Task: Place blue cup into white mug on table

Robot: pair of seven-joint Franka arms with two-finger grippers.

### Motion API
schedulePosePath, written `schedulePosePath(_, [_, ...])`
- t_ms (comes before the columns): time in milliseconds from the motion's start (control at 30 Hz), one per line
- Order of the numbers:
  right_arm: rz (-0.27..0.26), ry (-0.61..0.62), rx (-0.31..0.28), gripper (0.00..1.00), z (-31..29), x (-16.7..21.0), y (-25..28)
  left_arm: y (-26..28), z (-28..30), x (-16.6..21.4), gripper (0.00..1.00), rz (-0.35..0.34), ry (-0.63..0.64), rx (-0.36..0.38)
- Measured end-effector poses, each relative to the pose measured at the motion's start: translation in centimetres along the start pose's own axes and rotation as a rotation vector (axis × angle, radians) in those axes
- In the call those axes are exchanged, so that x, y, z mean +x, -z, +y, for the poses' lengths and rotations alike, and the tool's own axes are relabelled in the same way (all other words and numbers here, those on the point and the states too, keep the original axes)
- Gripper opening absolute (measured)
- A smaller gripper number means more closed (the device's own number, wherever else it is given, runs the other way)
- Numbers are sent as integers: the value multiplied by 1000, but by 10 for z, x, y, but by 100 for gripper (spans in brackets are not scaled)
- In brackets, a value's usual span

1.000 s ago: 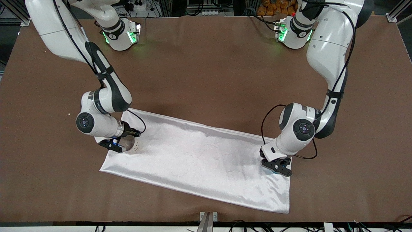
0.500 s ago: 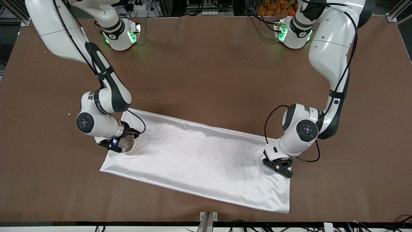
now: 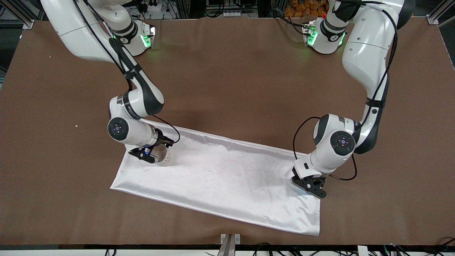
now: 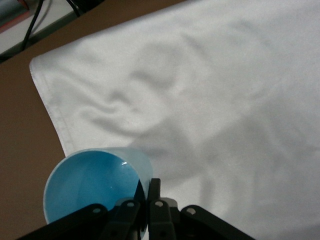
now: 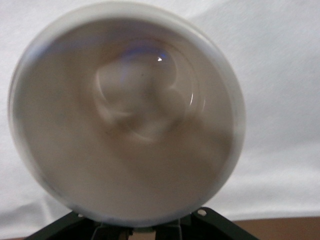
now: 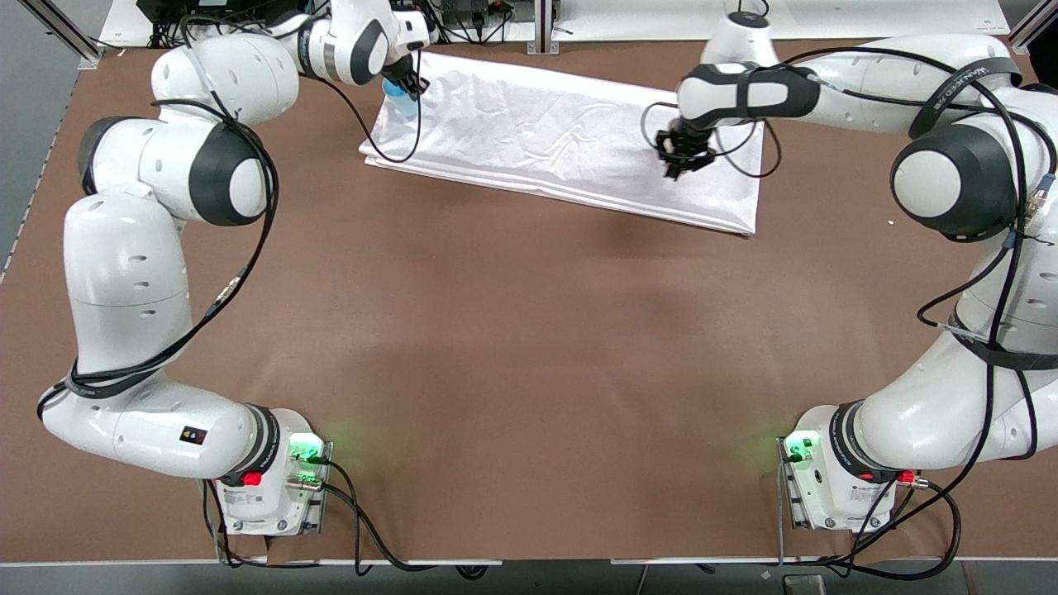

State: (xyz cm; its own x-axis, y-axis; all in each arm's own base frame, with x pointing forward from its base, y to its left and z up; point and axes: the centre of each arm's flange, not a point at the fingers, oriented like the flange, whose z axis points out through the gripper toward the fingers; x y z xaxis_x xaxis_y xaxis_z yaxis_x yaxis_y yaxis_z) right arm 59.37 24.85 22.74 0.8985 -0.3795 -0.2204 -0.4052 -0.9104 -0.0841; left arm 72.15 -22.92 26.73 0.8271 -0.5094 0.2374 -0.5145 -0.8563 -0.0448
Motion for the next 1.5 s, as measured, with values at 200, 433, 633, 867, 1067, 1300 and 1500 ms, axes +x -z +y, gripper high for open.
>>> schedulePosePath(200, [8, -27, 16, 19, -46, -42, 8, 43, -4, 8, 4, -4, 5, 4])
schedulePosePath(433, [44, -37, -18, 19, -92, -101, 4, 118, -6, 11, 4, -40, 45, 3])
schedulePosePath(633, [62, -39, -39, 19, -123, -157, -5, 184, -4, 4, 4, -90, 122, 2])
schedulePosePath(867, [62, -33, -59, 19, -143, -203, -21, 250, 4, -15, 4, -155, 202, 3])
schedulePosePath(1067, [73, 1, -77, 19, -156, -237, -40, 287, 17, -44, 4, -185, 259, 10])
schedulePosePath(1300, [86, 23, -43, 19, -175, -284, -67, 315, 31, -89, 4, -200, 266, 19])
schedulePosePath(1500, [126, 11, -46, 19, -179, -305, -98, 328, 37, -116, 4, -205, 273, 25])
